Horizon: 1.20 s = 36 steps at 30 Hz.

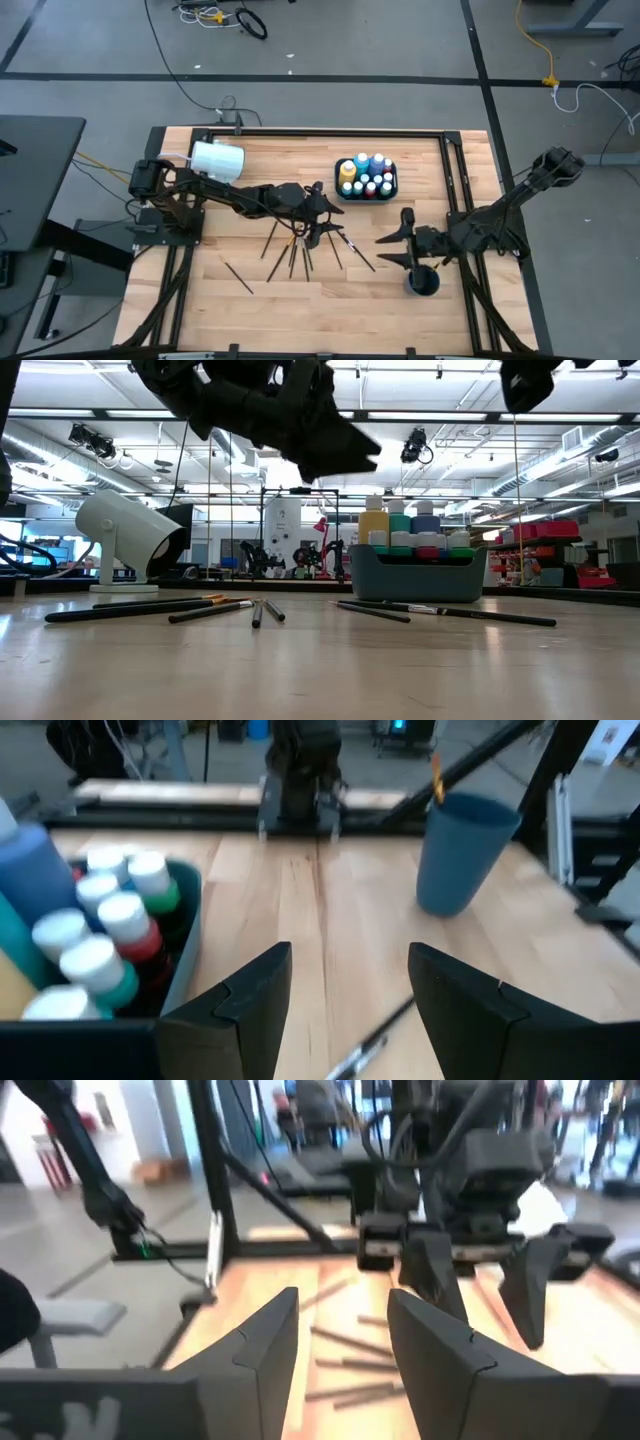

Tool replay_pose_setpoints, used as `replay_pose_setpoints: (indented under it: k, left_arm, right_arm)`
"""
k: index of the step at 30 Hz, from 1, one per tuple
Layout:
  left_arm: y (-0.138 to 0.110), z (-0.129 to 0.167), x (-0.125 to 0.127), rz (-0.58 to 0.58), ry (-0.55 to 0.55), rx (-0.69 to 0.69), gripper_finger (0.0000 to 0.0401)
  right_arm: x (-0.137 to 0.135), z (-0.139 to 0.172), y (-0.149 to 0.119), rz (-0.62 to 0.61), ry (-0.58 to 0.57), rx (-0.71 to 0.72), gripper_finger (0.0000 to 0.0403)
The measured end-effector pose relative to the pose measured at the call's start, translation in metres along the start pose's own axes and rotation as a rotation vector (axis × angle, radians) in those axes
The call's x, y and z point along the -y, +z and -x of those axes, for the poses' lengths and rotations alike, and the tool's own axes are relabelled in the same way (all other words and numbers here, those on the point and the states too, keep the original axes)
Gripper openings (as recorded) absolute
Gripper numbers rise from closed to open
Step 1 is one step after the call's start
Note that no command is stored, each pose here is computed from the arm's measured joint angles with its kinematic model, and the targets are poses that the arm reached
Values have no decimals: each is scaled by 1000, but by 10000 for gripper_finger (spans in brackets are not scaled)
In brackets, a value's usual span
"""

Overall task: Pick & Place Paint Supplies
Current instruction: Put the gold paint brush into the cup

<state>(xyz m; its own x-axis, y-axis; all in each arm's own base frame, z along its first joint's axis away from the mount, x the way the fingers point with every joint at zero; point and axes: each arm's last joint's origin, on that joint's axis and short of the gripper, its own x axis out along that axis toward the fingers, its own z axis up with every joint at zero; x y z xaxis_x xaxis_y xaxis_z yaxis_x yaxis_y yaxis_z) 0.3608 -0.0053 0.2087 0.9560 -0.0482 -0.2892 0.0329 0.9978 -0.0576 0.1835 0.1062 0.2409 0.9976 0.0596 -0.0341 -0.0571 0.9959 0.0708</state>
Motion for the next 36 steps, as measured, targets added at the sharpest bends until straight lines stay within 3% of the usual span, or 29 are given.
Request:
replay_pose_setpoints:
  k: [3, 9, 15, 21, 27, 32, 36]
  left_arm:
    - [-7, 2, -2, 1, 52, -84, 210]
    - [-19, 16, -7, 52, 261, -293, 210]
    - [-27, 42, -13, 269, 572, -457, 210]
    - [-51, 53, -17, 391, 815, -564, 210]
    - [-77, 63, -17, 554, 858, -598, 210]
    - [-96, 69, -17, 607, 856, -612, 210]
    - [-104, 67, -16, 639, 813, -545, 210]
  right_arm:
    - [1, -9, -1, 14, -32, -94, 159]
    - [9, -18, -12, 36, -92, -184, 158]
    - [15, -24, -14, 74, -126, -187, 158]
    - [16, -26, -13, 65, -129, -175, 158]
    - [16, -26, -13, 64, -129, -173, 158]
    - [16, -26, -12, 85, -126, -172, 158]
    - [16, -26, -12, 91, -126, -171, 158]
